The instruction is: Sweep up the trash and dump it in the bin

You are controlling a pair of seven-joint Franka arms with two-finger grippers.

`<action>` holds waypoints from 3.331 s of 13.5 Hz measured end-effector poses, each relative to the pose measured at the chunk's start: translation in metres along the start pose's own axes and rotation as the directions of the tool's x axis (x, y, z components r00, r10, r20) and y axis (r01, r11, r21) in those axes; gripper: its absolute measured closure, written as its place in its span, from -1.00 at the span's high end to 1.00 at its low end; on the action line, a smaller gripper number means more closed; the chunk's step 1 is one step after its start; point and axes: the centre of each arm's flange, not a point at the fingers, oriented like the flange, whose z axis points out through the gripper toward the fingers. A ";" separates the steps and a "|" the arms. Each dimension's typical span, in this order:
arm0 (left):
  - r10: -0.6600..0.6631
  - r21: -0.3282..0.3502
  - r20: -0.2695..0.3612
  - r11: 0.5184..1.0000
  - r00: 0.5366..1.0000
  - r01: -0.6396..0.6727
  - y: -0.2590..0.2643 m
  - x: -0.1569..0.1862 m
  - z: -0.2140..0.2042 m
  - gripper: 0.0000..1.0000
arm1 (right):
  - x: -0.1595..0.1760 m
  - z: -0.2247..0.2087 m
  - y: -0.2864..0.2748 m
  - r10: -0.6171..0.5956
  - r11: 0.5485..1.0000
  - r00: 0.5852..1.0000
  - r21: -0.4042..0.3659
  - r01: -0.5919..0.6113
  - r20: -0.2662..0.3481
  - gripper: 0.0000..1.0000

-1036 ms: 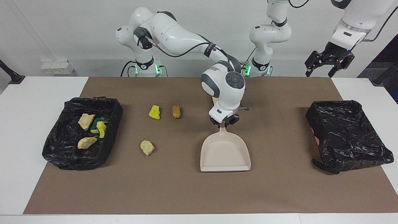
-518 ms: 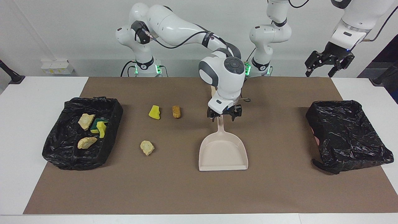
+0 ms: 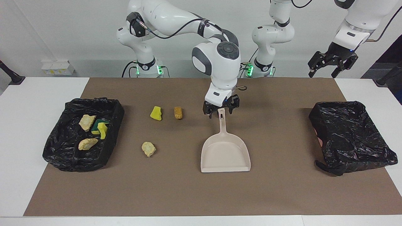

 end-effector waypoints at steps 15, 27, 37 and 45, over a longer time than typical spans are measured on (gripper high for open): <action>0.000 0.000 0.000 1.000 1.000 0.000 0.000 0.000 0.000 1.00 | -0.215 0.099 -0.056 -0.073 0.992 0.994 -0.094 0.080 0.079 1.00; -0.011 -0.009 -0.035 1.000 0.999 0.010 0.059 0.031 0.037 1.00 | -0.273 0.188 -0.085 -0.128 0.989 0.991 -0.068 0.129 0.026 0.98; -0.061 -0.047 -0.017 0.997 0.998 0.060 0.244 0.058 0.191 1.00 | -0.279 0.195 -0.090 -0.126 0.990 0.992 -0.067 0.127 0.027 -0.46; 0.011 -0.036 0.038 0.999 0.999 -0.010 0.320 0.032 0.300 1.00 | -0.278 0.139 -0.041 0.094 0.983 0.992 -0.169 -0.078 0.088 -0.46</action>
